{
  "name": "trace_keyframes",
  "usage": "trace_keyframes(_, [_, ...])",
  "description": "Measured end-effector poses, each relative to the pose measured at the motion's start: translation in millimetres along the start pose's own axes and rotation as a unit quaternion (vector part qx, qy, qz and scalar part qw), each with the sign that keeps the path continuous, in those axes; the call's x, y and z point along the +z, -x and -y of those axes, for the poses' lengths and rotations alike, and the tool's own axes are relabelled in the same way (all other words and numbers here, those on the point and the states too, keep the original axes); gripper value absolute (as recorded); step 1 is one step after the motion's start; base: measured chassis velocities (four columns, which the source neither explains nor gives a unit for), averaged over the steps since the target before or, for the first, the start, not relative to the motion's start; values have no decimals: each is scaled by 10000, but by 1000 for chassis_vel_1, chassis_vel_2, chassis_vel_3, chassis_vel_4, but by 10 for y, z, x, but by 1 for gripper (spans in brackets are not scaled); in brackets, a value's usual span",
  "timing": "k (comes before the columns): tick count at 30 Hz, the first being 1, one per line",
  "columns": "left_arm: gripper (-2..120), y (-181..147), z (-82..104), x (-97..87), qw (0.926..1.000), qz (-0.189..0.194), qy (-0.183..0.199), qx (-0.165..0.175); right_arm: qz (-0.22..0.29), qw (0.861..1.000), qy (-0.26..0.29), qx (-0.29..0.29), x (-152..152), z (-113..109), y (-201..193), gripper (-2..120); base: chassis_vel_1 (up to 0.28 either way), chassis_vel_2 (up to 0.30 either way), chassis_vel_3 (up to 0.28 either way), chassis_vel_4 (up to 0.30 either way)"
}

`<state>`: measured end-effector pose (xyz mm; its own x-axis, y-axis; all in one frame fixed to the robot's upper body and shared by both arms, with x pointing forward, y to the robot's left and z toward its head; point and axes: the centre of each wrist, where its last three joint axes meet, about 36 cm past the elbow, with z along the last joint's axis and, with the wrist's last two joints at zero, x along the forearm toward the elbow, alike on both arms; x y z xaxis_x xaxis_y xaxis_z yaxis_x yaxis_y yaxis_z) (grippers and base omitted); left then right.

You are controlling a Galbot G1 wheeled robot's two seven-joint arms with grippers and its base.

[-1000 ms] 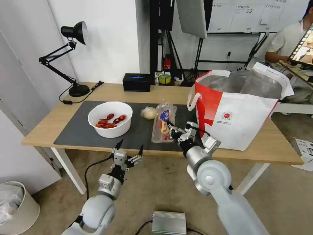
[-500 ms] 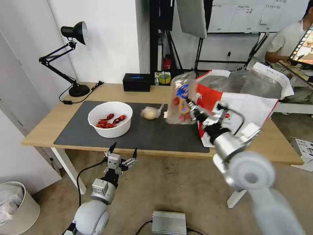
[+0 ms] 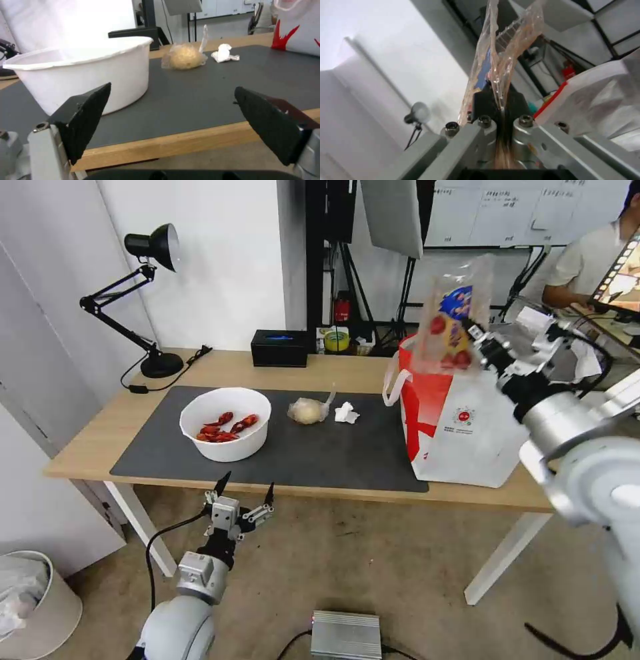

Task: Pick up the trash from the table and place it into the takeout bag.

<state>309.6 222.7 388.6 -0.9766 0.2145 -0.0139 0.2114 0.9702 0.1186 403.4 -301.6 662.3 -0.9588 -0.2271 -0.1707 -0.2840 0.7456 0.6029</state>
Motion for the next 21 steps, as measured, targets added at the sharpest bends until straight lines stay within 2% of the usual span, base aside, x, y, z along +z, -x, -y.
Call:
trace_keyframes(8, [100, -38, 17, -1, 10000, 8, -10, -29, 103, 9975, 476, 506, -354, 132, 250, 0, 0, 0, 0, 0])
trace_keyframes(21, [100, -65, 96, 25, 9999, 8, -110, -32, -49, 9853, 1060, 1337, -524, 240, 417, 0, 0, 0, 0, 0])
